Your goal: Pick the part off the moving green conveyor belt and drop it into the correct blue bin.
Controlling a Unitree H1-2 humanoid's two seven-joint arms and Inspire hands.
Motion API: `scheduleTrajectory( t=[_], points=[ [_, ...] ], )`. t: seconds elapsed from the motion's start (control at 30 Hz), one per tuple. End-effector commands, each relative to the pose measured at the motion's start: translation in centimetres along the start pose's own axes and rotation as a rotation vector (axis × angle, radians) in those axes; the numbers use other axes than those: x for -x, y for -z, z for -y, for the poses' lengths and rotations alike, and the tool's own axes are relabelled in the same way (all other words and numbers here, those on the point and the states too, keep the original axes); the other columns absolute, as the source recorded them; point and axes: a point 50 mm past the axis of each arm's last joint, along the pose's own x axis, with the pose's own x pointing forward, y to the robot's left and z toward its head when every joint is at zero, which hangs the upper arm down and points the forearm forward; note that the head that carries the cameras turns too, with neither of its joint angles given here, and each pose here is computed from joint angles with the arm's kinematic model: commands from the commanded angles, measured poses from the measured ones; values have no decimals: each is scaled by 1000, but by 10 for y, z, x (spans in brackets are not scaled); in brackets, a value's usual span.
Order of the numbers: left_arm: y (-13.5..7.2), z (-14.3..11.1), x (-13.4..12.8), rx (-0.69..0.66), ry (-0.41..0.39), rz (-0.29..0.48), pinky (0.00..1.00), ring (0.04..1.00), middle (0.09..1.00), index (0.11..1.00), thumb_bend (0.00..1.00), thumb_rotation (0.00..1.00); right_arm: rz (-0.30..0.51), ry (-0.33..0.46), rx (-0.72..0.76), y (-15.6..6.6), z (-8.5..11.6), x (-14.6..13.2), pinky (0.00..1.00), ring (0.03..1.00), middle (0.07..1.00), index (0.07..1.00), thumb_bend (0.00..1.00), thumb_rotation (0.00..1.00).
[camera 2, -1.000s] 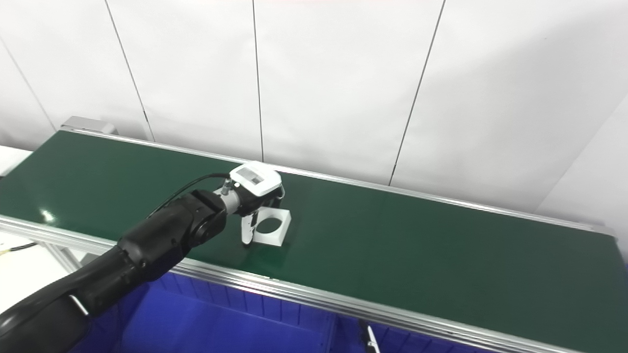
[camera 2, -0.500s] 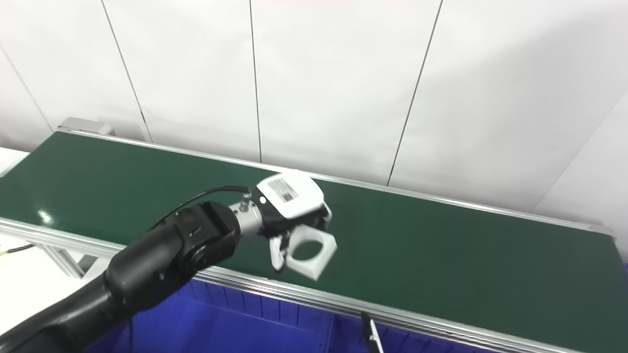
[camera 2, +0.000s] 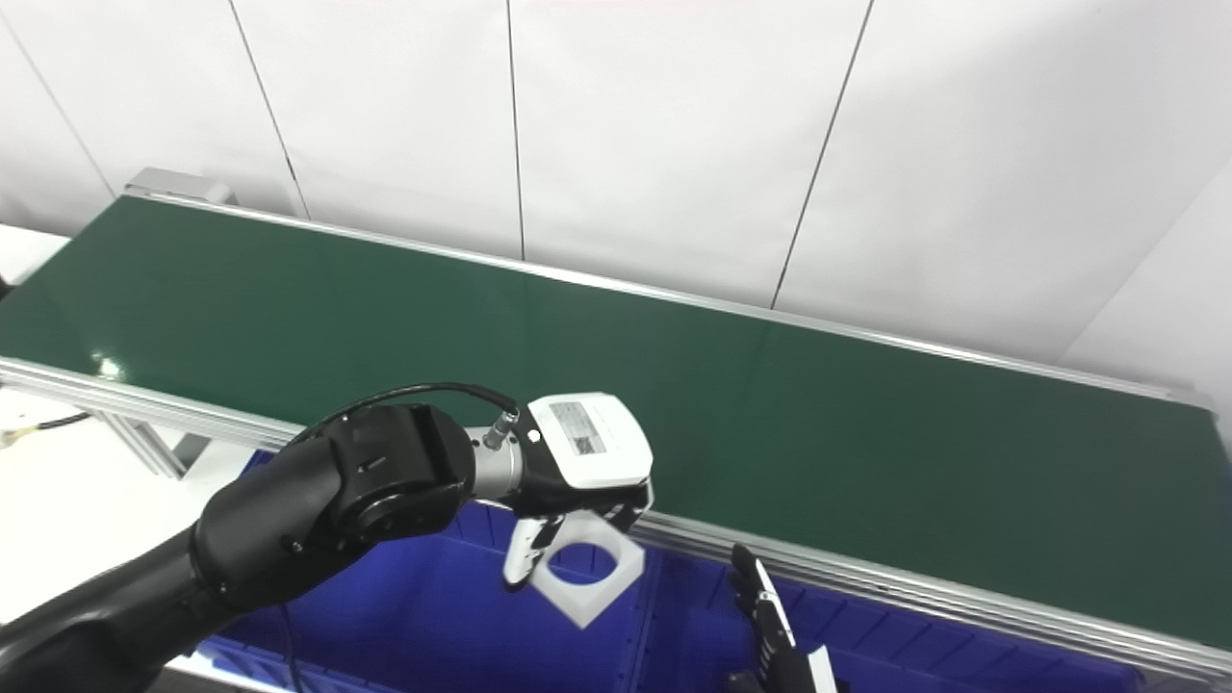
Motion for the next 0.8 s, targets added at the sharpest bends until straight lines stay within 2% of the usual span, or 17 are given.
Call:
scheduleTrajectory(
  t=[0.0, 0.17, 0.43, 0.6, 0.77],
  points=[
    [0, 6, 7, -64, 31, -15, 179, 244, 463, 493, 523, 0, 92, 3, -5, -15, 0, -5, 916, 937, 959, 957, 812, 989],
    [-5, 31, 9, -102, 65, -39, 118, 181, 471, 489, 525, 0, 100, 4, -6, -17, 2, -4, 911, 934, 958, 960, 813, 995],
    [0, 70, 9, -94, 103, -114, 111, 177, 471, 486, 526, 0, 99, 11, -8, -17, 5, -4, 900, 932, 956, 961, 812, 990],
    [10, 99, 7, -14, 37, -187, 118, 189, 471, 488, 525, 0, 96, 12, -14, -16, 5, -4, 901, 927, 954, 958, 806, 982],
    [11, 120, 11, 131, -80, -309, 149, 216, 471, 485, 525, 0, 91, 10, -17, -15, 5, -3, 908, 923, 952, 957, 808, 977]
  ],
)
